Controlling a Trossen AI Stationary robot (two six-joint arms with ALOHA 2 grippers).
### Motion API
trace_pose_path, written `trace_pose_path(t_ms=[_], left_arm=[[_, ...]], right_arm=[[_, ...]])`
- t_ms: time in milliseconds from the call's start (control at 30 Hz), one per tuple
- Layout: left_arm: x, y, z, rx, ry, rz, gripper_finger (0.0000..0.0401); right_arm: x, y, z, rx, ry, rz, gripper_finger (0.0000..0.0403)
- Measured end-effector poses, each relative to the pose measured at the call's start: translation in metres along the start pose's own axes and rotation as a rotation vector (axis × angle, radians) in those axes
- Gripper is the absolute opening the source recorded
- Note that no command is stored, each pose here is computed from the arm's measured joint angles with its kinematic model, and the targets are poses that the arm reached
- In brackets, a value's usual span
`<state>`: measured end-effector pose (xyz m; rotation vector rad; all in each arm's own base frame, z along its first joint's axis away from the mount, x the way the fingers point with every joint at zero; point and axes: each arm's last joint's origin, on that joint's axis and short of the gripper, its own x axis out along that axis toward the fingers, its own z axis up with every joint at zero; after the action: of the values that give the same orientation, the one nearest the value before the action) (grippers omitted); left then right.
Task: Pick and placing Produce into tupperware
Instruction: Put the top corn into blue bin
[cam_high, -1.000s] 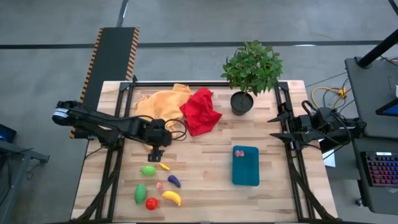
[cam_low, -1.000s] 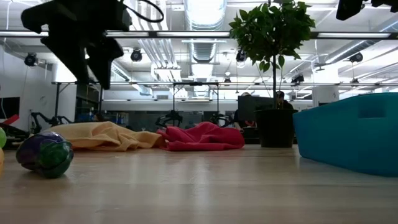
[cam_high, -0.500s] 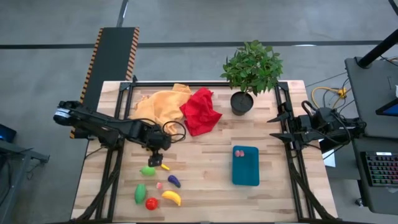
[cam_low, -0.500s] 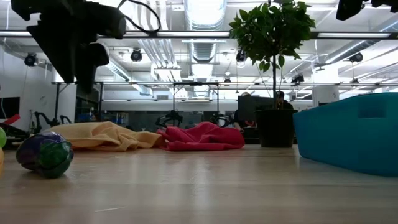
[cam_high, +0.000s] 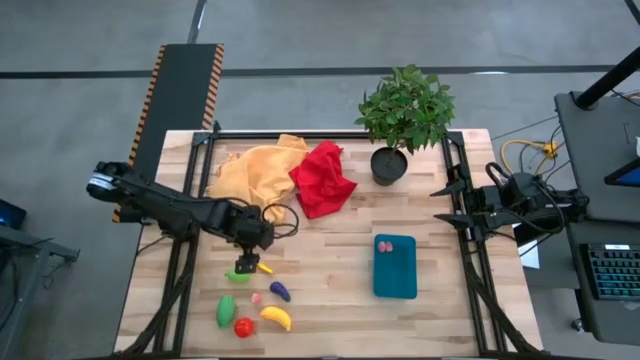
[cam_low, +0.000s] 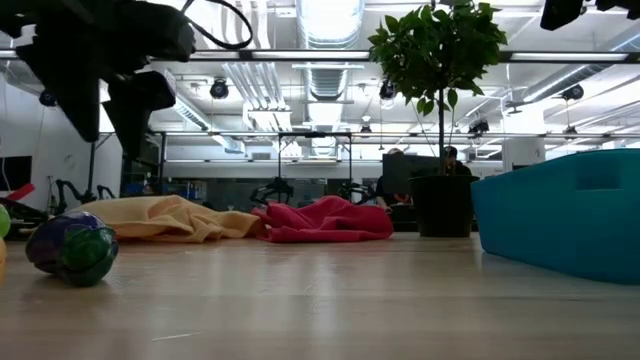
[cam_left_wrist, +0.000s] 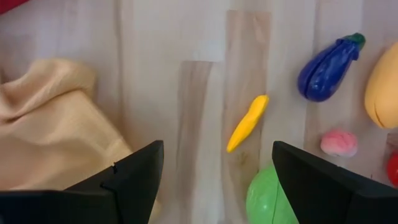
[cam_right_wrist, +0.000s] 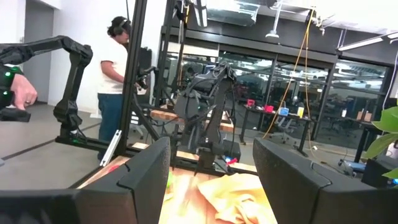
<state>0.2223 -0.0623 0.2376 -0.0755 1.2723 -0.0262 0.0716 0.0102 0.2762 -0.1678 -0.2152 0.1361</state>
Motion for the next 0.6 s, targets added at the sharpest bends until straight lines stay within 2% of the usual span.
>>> trace_pose_path(t_ms=[300,400,600], left_arm=[[0.008,-0.017,-0.006,0.078,-0.056,0.049,0.0286],[0.018,-0.022,-0.004,0.090,-0.079,0.037,0.0286],[0.051,-0.030,-0.004,0.120,0.020,0.062,0.0286]], right_arm=[[0.000,0.000,0.000,-0.005,0.000,0.000,0.0224],[0.000,0.000,0.000,-0.004,0.000,0.000,0.0224],[0.000,0.000,0.000,-0.004,0.000,-0.001,0.0224]])
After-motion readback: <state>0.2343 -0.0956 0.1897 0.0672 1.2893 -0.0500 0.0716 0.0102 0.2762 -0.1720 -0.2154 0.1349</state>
